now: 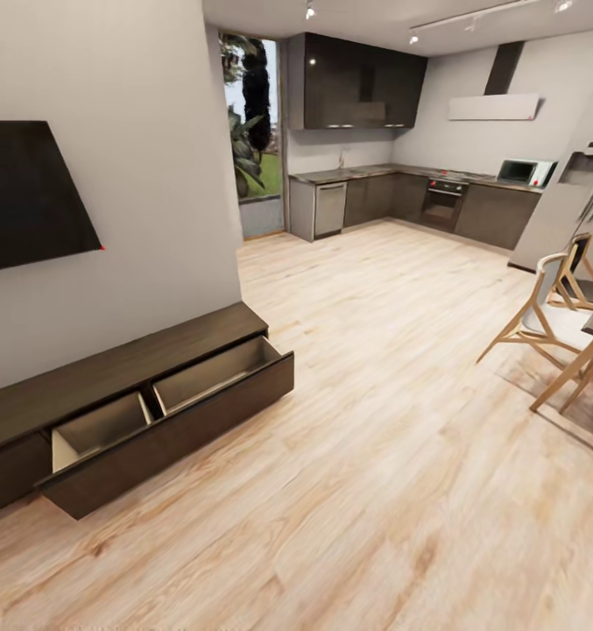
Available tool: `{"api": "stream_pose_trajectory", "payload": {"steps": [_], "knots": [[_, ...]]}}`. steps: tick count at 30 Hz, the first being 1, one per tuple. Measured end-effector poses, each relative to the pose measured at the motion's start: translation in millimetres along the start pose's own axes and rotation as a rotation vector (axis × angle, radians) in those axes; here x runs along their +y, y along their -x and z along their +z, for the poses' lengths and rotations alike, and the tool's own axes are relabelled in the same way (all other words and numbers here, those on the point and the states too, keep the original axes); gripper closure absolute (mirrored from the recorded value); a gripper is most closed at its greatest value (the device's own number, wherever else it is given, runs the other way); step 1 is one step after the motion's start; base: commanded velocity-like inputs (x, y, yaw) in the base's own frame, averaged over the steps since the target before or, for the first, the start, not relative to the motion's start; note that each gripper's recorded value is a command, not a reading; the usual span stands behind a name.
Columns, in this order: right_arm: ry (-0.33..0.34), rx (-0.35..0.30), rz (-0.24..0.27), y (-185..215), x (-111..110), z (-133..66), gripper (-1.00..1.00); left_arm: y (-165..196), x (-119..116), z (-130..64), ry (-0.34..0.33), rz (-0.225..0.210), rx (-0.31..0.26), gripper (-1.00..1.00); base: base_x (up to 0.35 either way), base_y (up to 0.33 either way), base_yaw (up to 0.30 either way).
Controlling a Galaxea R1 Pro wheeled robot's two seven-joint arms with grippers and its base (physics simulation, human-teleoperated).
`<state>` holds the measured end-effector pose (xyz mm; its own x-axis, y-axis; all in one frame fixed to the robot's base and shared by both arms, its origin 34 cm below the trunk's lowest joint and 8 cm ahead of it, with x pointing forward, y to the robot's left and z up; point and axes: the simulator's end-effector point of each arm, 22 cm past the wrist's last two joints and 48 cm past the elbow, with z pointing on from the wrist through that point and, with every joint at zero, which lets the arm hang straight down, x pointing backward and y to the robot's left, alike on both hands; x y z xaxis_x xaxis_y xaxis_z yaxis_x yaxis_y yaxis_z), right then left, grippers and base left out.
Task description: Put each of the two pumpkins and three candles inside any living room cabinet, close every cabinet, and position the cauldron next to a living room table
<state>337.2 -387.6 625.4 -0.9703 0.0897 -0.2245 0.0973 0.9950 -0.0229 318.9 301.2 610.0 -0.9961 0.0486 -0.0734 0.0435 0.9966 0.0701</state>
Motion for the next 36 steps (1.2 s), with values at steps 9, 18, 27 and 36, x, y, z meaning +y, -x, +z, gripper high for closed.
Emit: {"api": "stream_pose_trajectory", "payload": {"steps": [9, 18, 27, 36], "knots": [[0.000, 0.000, -0.001, 0.1, 0.2, 0.0, 1.00, 0.8, 3.6, 0.0, 0.006, -0.003, -0.001, 1.00, 0.000, -0.035, 0.279], [0.000, 0.001, -0.001, -0.4, 0.2, 0.0, 1.00, 1.0, 5.7, 0.0, 0.009, -0.001, -0.002, 1.00, 0.047, -0.219, 0.288], [0.001, 0.002, -0.002, -0.7, 0.3, 0.0, 1.00, 1.5, 9.3, 0.0, 0.015, -0.008, -0.003, 1.00, 0.100, -0.309, 0.288], [0.001, 0.002, -0.002, -0.8, 0.4, 0.0, 1.00, 1.5, 9.6, 0.0, 0.016, -0.008, -0.003, 1.00, 0.110, -0.312, 0.288]]}}
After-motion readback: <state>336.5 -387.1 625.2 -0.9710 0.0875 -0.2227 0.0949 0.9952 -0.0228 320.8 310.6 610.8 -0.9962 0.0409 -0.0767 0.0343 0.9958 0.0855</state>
